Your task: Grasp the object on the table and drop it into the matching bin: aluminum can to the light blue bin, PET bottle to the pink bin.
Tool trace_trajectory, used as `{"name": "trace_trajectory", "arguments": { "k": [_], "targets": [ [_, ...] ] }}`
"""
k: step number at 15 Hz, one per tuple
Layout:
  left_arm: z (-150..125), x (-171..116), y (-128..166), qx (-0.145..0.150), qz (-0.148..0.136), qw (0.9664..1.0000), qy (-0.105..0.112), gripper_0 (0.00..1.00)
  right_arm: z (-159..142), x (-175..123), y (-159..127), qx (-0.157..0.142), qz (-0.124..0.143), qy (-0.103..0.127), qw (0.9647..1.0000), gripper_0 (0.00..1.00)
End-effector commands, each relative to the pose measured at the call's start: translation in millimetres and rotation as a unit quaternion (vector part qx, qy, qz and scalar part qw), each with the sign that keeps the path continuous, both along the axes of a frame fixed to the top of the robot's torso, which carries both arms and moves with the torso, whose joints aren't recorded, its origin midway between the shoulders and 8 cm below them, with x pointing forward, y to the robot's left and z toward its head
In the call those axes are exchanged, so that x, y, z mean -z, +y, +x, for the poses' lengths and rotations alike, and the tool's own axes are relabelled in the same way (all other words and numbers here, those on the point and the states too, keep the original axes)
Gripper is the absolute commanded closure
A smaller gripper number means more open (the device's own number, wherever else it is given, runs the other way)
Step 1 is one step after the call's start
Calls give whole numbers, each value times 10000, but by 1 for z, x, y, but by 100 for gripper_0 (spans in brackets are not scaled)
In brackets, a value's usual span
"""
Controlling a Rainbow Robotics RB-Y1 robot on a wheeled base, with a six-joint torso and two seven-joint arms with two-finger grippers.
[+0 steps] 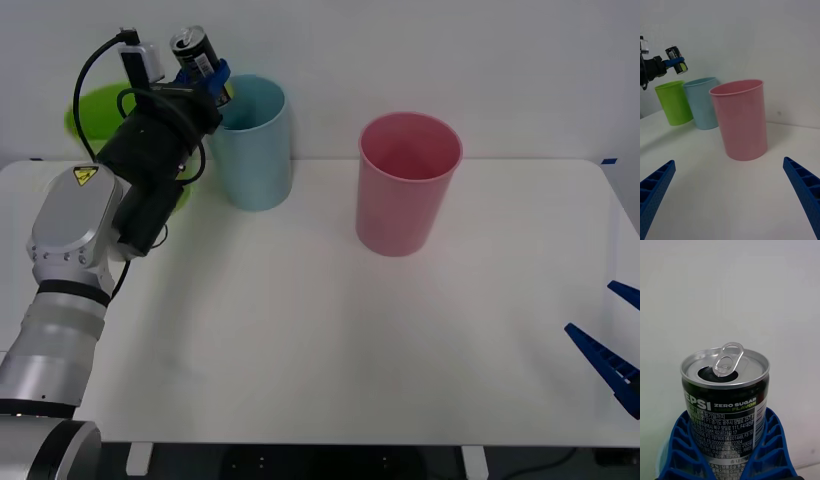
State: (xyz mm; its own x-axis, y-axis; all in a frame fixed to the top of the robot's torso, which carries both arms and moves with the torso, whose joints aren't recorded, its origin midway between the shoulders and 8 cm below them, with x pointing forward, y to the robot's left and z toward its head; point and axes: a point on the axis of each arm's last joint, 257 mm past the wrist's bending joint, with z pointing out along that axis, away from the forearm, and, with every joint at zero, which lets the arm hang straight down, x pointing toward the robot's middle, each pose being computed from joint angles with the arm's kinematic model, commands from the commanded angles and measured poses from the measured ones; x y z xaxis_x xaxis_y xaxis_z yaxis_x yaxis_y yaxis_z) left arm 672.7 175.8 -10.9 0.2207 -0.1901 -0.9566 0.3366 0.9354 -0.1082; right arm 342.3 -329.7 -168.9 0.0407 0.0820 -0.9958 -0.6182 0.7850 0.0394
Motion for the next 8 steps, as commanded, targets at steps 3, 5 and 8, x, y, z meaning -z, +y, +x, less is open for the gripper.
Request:
{"name": "trace_trajectory", "arguments": {
  "k": [3, 5, 8],
  "targets": [
    [24, -5, -19, -273, 186, 9994, 42, 100, 0, 0, 0, 0, 0, 0, 10000, 0],
    [37, -8, -24, -374, 314, 9988, 94, 100, 0, 0, 0, 0, 0, 0, 10000, 0],
    [57, -7, -23, -648, 685, 9954, 186, 100, 0, 0, 0, 0, 0, 0, 10000, 0]
  ]
}}
